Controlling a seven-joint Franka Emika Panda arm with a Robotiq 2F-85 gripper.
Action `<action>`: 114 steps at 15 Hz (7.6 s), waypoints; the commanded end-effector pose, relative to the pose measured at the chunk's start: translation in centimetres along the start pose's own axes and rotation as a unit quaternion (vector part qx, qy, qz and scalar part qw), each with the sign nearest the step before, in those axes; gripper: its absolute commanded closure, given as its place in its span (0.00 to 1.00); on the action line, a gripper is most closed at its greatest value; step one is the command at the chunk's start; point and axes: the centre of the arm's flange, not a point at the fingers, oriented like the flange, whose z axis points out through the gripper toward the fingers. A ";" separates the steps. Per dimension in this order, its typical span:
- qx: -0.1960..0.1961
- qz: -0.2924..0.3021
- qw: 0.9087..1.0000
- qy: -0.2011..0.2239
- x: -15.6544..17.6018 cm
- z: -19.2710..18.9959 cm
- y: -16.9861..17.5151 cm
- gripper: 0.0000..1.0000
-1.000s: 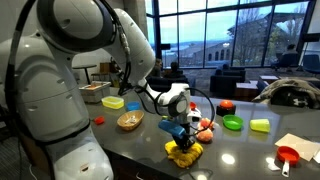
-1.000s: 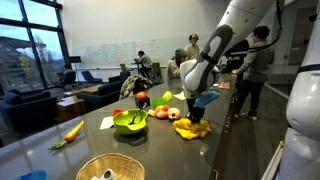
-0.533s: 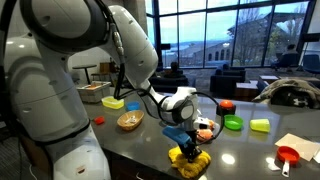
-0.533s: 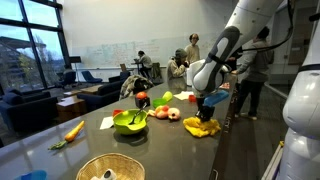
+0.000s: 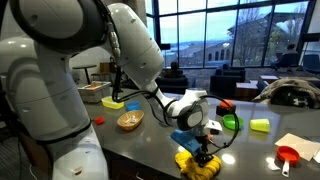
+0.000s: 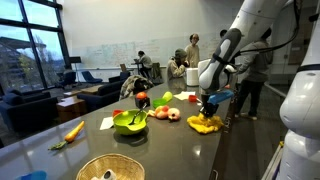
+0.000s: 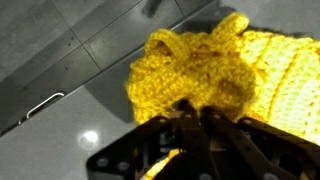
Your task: Wipe the gray counter with the yellow cloth, slide the yellow cloth off the gray counter
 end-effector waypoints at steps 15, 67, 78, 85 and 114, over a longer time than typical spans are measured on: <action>0.007 0.061 0.997 0.055 9.2 1.4 8.8 0.98; 0.100 -0.272 0.956 -0.033 2.3 -6.5 -28.9 0.98; 0.130 -0.241 0.962 -0.019 3.3 -0.4 -26.9 0.98; 0.140 -0.155 0.978 -0.003 3.4 0.8 -18.9 0.98; 0.100 -0.048 0.994 0.003 5.2 -0.8 -6.4 0.32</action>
